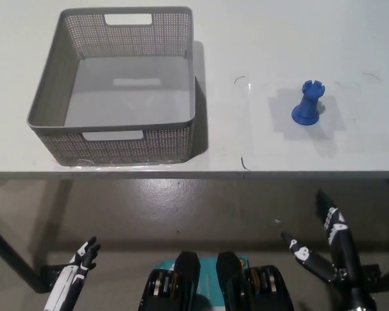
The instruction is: Use the right hand to pick up a chess pieces and put it into a container on the left hand side
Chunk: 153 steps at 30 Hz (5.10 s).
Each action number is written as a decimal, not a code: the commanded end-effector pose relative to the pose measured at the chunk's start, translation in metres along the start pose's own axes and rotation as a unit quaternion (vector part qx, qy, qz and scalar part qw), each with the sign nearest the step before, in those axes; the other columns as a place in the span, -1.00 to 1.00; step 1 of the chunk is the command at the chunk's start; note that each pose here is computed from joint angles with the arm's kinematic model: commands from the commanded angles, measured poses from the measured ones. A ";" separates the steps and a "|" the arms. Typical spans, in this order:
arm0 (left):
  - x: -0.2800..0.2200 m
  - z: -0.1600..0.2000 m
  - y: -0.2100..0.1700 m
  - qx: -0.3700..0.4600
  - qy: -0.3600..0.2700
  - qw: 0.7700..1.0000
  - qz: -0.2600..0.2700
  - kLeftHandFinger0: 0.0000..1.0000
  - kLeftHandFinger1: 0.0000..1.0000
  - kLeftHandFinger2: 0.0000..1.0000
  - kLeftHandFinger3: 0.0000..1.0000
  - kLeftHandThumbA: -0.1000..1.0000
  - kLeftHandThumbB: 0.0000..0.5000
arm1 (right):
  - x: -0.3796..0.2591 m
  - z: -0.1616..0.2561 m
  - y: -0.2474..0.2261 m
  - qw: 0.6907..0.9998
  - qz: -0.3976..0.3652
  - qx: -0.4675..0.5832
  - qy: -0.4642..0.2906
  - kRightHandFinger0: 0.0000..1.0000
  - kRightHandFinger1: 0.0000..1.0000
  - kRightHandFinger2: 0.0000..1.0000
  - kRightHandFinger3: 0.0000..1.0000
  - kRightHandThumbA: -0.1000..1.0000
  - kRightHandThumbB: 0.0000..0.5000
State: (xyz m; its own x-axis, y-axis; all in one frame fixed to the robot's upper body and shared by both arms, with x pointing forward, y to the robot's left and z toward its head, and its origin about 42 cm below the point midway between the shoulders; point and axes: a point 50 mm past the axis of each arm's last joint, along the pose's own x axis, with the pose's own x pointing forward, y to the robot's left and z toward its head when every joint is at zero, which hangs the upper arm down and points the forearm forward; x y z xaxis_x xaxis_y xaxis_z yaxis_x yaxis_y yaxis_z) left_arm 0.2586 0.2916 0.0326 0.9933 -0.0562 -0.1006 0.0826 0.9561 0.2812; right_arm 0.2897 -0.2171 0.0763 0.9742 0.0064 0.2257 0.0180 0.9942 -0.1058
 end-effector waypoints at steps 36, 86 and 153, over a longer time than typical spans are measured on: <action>-0.005 0.002 -0.001 -0.010 -0.030 0.999 -0.008 1.00 1.00 1.00 1.00 1.00 -0.04 | 0.211 0.094 -0.050 0.989 -0.039 -0.124 -0.072 1.00 1.00 1.00 1.00 1.00 0.56; -0.002 0.002 0.000 0.009 -0.035 0.999 -0.016 1.00 1.00 1.00 1.00 1.00 0.04 | 0.300 0.073 -0.023 0.982 -0.083 -0.013 0.172 -0.57 -0.56 -0.50 -0.84 -0.38 0.00; -0.006 0.002 -0.006 0.007 -0.019 0.999 -0.035 1.00 1.00 1.00 1.00 1.00 -0.14 | 0.306 0.263 0.256 0.989 0.138 0.000 -0.058 -1.00 -0.64 0.34 0.20 -1.00 -0.47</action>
State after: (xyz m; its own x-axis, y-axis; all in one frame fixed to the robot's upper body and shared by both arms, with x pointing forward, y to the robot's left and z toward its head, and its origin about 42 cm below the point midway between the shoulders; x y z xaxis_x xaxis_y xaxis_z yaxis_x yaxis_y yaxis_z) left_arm 0.2522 0.2861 0.0251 0.9885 -0.1075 -0.1068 0.1342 0.9481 0.2883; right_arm 0.5358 0.0495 0.3374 0.9324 0.2589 0.2523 -0.2300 0.9633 -0.1383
